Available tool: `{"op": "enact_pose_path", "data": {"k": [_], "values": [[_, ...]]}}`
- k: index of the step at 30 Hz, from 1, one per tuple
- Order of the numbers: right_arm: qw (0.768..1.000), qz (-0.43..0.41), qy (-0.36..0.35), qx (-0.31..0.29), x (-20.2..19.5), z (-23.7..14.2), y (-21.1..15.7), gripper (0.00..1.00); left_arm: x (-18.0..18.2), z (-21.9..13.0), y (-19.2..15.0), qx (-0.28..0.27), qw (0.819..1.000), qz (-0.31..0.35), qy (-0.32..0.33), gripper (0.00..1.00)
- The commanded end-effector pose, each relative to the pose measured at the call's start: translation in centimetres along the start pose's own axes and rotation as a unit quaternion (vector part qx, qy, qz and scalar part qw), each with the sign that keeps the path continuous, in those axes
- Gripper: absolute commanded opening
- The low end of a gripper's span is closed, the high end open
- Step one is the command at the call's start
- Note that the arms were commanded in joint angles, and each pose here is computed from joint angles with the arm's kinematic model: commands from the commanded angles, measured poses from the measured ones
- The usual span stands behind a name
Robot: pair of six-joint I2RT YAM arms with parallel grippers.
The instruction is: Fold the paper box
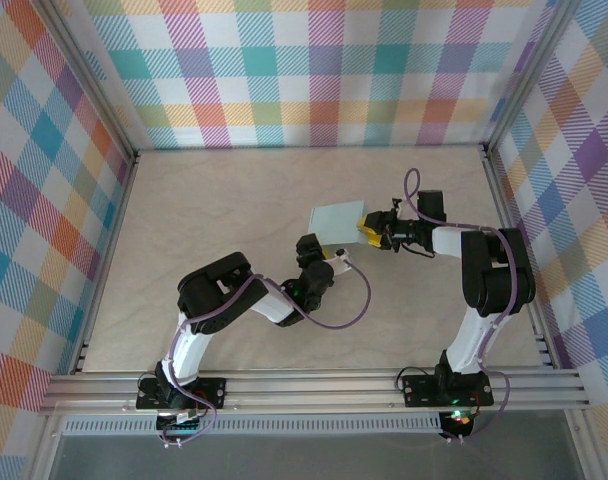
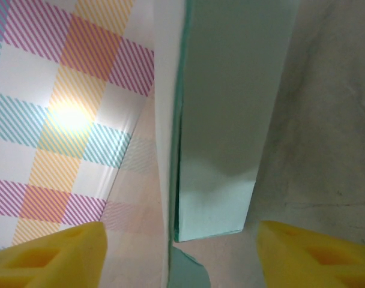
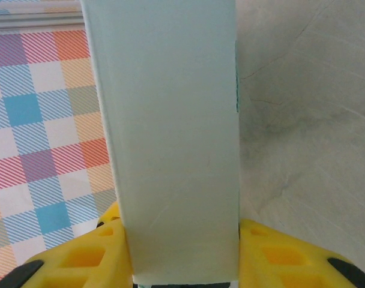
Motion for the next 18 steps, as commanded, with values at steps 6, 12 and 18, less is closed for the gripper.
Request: {"op": "enact_pose_path", "data": {"k": [6,12,18], "values": [[0.999,0.009,0.042,0.012,1.7,-0.6,-1.2,0.37,1.4,0.8,0.1,-0.011,0.998,-0.036,0.041,0.81],[0.998,0.009,0.054,0.017,2.2,-1.0,-2.1,0.37,1.6,1.7,0.0,-0.007,0.998,-0.037,0.055,0.79],[0.998,0.012,0.061,0.019,2.4,-1.2,-2.6,0.37,1.6,2.5,-0.1,-0.007,0.998,-0.032,0.058,0.6]]}}
Point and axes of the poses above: each hand's point on the last joint's axis, 136 mm out from that joint toward the fingers, its own z axis out along the fingers, its own x axis along the line the jaws close on, y = z × x, the point moved 6 cm from there along -z, back along the fingers, and after that the axes turned 9 degrees about -z, right-handed, at the moved point
